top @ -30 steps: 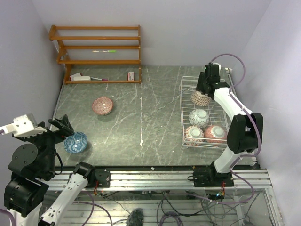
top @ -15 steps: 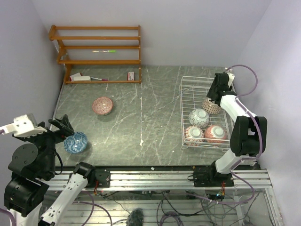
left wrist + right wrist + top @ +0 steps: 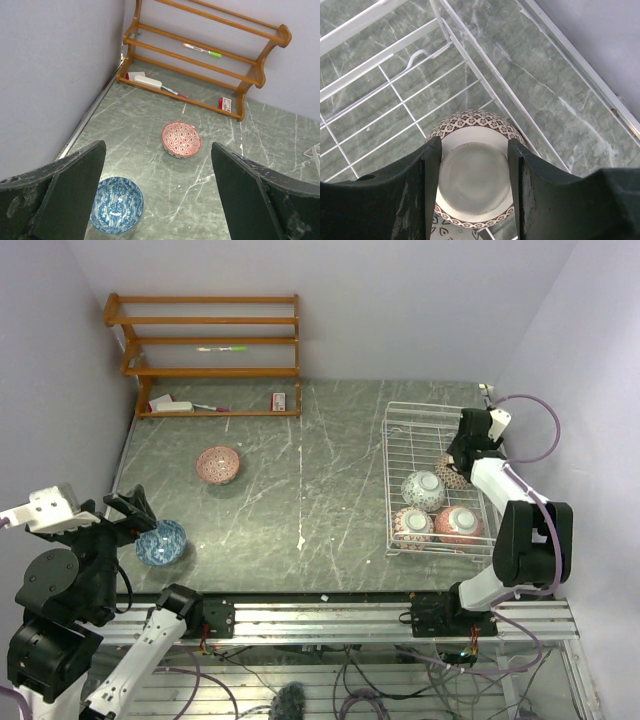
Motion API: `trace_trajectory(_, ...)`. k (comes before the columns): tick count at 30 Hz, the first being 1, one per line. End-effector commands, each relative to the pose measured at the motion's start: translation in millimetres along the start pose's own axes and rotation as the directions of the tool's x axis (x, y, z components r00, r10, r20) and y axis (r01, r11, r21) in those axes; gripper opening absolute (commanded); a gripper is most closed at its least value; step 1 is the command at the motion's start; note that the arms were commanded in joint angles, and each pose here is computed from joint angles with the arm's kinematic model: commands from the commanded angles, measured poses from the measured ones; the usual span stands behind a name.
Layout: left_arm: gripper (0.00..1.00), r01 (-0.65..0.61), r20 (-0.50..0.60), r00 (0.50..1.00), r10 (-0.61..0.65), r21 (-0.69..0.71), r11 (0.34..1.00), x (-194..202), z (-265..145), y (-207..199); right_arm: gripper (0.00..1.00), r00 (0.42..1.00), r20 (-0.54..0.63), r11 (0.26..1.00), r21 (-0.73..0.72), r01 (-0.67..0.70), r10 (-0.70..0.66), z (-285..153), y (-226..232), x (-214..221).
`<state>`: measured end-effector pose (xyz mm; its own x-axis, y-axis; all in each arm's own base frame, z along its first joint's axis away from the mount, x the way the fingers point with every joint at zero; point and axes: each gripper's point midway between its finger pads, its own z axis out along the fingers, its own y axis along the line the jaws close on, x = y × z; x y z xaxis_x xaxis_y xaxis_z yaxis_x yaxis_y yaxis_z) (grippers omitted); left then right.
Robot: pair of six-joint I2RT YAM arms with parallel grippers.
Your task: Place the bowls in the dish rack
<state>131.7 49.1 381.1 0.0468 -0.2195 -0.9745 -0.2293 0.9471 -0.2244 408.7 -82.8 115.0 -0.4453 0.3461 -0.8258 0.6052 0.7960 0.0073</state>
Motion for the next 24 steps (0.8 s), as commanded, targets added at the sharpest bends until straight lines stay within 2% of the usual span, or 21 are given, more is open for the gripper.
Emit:
trace_trajectory(1, 0.97, 0.002, 0.029, 1.0, -0.002, 0.009, 1.0, -8, -1, 0, 0.26, 1.0, 0.001, 0.994, 0.109, -0.025, 0.026, -1, -30, 12)
trace_trajectory(8, 0.98, -0.001, 0.013, 1.0, 0.0, 0.021, 1.0, -5, 1, -3, 0.36, 0.999, -0.034, 0.996, 0.085, -0.021, 0.024, 6, -25, 28)
trace_trajectory(14, 0.97, 0.004, 0.016, 1.0, -0.004, 0.012, 1.0, -5, 2, -2, 0.57, 0.999, -0.026, 0.998, 0.052, -0.034, 0.035, 6, -17, 19)
trace_trajectory(20, 0.97, -0.005, 0.014, 1.0, 0.004, 0.011, 1.0, -4, 8, -6, 0.89, 0.999, 0.004, 0.998, -0.025, -0.053, 0.053, -9, -4, -4)
trace_trajectory(24, 0.98, -0.014, 0.014, 1.0, 0.014, 0.011, 1.0, -3, 11, -8, 0.92, 0.999, 0.023, 0.994, -0.105, -0.039, 0.041, -24, 9, -17)
